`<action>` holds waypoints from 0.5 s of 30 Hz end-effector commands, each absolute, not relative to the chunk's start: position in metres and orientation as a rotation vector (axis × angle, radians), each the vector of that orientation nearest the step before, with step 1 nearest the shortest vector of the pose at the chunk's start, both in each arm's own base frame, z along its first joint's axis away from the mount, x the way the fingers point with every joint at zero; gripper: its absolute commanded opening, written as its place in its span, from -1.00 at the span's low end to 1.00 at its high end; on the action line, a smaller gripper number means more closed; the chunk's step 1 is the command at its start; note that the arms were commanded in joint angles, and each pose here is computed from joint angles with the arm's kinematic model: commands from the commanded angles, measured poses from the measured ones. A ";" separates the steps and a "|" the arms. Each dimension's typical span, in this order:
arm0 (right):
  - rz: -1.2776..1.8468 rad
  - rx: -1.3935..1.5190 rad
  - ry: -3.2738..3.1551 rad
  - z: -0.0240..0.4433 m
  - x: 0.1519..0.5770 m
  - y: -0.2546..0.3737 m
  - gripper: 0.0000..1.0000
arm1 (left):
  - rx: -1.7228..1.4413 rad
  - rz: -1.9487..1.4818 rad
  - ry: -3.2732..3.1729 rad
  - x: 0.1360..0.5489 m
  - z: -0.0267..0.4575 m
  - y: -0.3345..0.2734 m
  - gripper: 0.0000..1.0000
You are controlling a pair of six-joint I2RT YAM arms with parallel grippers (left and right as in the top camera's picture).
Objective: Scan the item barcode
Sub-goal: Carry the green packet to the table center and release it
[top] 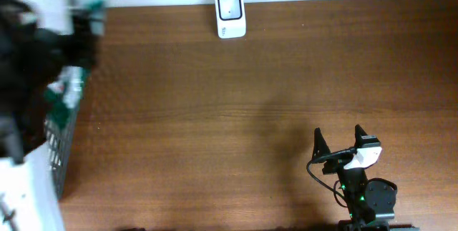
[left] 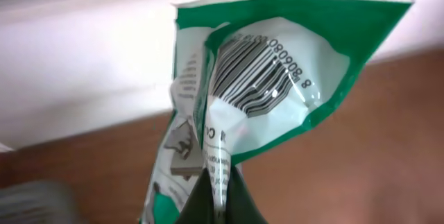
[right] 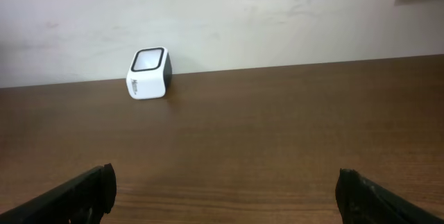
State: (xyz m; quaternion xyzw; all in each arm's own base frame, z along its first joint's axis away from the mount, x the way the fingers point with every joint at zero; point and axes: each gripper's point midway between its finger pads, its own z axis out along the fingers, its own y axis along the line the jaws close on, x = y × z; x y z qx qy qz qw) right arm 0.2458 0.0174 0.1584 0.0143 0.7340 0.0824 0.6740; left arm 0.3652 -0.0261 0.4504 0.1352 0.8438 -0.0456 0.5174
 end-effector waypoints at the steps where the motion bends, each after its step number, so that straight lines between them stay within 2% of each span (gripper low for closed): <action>1: 0.184 0.043 1.657 0.155 0.246 0.016 0.97 | 0.535 -0.279 2.220 0.385 0.373 -0.104 -1.00; 4: 0.184 0.043 1.657 0.155 0.246 0.016 0.97 | 0.821 -0.320 2.356 0.389 0.292 -0.168 -1.00; 8: 0.184 0.043 1.657 0.155 0.246 0.016 0.97 | 1.149 -0.184 2.478 0.382 0.199 -0.213 -1.00; 15: 0.184 0.043 1.657 0.155 0.246 0.016 0.97 | 1.460 -0.147 2.531 0.367 0.092 -0.281 -1.00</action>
